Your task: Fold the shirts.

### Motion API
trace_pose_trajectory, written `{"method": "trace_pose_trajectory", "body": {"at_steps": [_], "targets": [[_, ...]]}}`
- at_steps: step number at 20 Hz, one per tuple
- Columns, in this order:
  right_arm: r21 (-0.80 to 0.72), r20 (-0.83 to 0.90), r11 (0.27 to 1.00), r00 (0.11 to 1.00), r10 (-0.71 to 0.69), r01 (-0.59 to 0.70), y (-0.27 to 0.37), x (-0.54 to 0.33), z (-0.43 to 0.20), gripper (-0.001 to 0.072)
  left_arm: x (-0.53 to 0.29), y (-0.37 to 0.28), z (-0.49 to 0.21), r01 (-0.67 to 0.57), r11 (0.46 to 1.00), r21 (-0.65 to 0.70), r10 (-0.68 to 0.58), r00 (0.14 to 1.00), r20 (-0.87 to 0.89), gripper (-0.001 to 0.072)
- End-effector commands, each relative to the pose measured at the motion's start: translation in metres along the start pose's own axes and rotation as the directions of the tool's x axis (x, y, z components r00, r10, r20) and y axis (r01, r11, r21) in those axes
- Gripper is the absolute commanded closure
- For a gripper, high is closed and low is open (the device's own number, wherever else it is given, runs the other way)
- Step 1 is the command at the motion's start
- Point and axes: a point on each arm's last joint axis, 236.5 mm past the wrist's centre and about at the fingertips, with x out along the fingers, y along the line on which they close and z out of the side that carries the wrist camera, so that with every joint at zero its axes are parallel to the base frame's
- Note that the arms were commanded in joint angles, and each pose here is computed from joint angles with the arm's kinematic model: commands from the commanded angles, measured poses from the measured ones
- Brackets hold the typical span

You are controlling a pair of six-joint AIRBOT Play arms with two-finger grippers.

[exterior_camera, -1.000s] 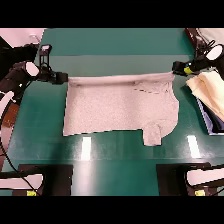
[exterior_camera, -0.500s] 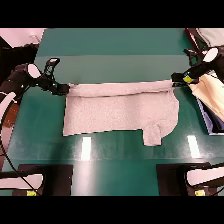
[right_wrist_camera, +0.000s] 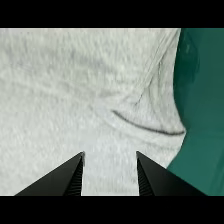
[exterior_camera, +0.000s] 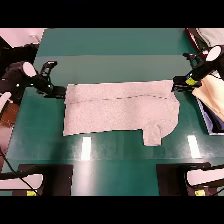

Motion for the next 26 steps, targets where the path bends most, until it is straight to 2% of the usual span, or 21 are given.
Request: {"method": "trace_pose_trajectory", "body": {"at_steps": [1, 4, 7, 10, 13, 16, 23, 26], "targets": [[-0.025, 0.021, 1.0, 1.0, 0.005, -0.004, 0.007, -0.029, -0.012, 0.0331, -0.017, 0.003, -0.033, 0.054, 0.994, -0.094, -0.058, 0.998, -0.04, 0.028], [-0.039, 0.104, 0.999, 0.995, 0.001, 0.003, 0.012, -0.055, -0.009, 0.0332, -0.015, -0.007, -0.077, 0.195, 0.952, -0.235, -0.204, 0.979, -0.017, 0.028], [-0.046, 0.146, 0.999, 0.989, 0.001, 0.006, 0.015, -0.07, -0.009, 0.0332, -0.004, -0.022, -0.125, 0.317, 0.883, -0.345, -0.341, 0.94, -0.009, 0.0279], [-0.048, 0.157, 0.999, 0.988, 0.001, 0.007, 0.016, -0.075, -0.01, 0.0332, 0.013, -0.032, -0.161, 0.335, 0.857, -0.392, -0.39, 0.918, -0.069, 0.028], [-0.049, 0.152, 0.999, 0.988, 0.008, -0.001, 0.018, -0.075, -0.011, 0.0333, 0.022, -0.034, -0.176, 0.325, 0.852, -0.41, -0.396, 0.913, -0.101, 0.028], [-0.053, 0.153, 0.998, 0.987, 0.051, -0.043, 0.028, -0.075, -0.011, 0.0332, 0.025, -0.027, -0.182, 0.294, 0.87, -0.396, -0.368, 0.922, -0.124, 0.028], [-0.054, 0.148, 0.998, 0.988, 0.052, -0.045, 0.028, -0.075, -0.012, 0.0333, 0.034, -0.04, -0.171, 0.283, 0.902, -0.326, -0.331, 0.938, -0.101, 0.0281], [-0.053, 0.129, 0.998, 0.99, 0.052, -0.045, 0.028, -0.074, -0.017, 0.0332, 0.039, -0.046, -0.164, 0.266, 0.899, -0.347, -0.311, 0.947, -0.08, 0.0282]]}}
